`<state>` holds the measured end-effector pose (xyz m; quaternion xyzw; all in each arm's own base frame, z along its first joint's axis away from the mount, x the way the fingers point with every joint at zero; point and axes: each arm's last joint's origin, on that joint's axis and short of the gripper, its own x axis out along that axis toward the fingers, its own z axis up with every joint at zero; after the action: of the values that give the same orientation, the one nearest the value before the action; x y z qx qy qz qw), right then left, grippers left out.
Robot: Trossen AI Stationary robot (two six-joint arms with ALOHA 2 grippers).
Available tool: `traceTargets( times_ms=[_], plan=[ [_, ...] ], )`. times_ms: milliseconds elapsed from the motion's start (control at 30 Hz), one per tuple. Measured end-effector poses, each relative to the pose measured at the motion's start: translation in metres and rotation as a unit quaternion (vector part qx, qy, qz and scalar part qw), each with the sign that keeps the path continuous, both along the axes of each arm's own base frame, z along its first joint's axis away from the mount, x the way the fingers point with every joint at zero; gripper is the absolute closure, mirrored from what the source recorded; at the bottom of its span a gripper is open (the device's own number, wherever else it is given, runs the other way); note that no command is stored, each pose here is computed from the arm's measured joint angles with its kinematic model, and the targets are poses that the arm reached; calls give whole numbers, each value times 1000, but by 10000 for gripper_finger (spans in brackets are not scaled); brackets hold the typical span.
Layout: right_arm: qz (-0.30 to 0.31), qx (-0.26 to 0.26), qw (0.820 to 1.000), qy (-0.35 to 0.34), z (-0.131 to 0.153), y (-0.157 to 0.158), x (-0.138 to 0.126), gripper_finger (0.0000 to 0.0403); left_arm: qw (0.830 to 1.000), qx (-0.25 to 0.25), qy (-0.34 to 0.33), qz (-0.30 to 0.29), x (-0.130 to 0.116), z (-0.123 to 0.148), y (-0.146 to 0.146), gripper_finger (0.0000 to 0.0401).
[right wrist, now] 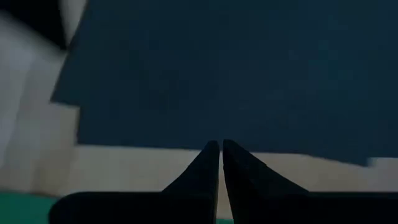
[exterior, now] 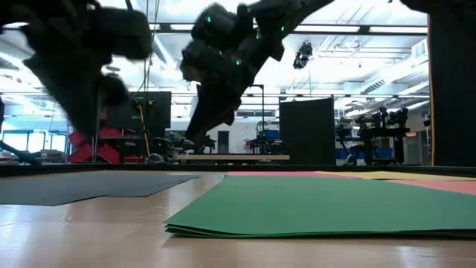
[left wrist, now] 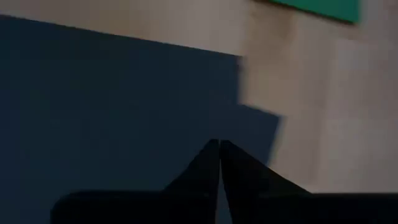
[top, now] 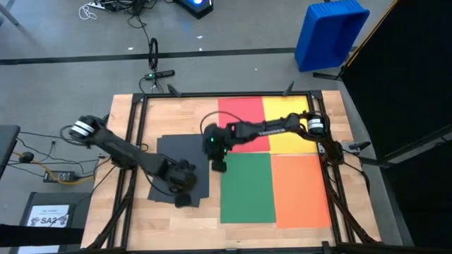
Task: Organize paper
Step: Adjust the black colored papers
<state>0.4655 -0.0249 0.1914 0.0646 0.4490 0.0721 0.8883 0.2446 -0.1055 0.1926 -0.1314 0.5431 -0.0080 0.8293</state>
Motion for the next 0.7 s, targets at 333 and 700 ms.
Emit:
traceTargets(
  times_ms=[333,700],
  plan=[
    [28,16,989,-147,2,102,15,403,974,168,-49,146,-50,47,111,401],
    [59,64,992,-96,-49,164,35,403,983,75,-24,168,-27,2,223,401]
  ],
)
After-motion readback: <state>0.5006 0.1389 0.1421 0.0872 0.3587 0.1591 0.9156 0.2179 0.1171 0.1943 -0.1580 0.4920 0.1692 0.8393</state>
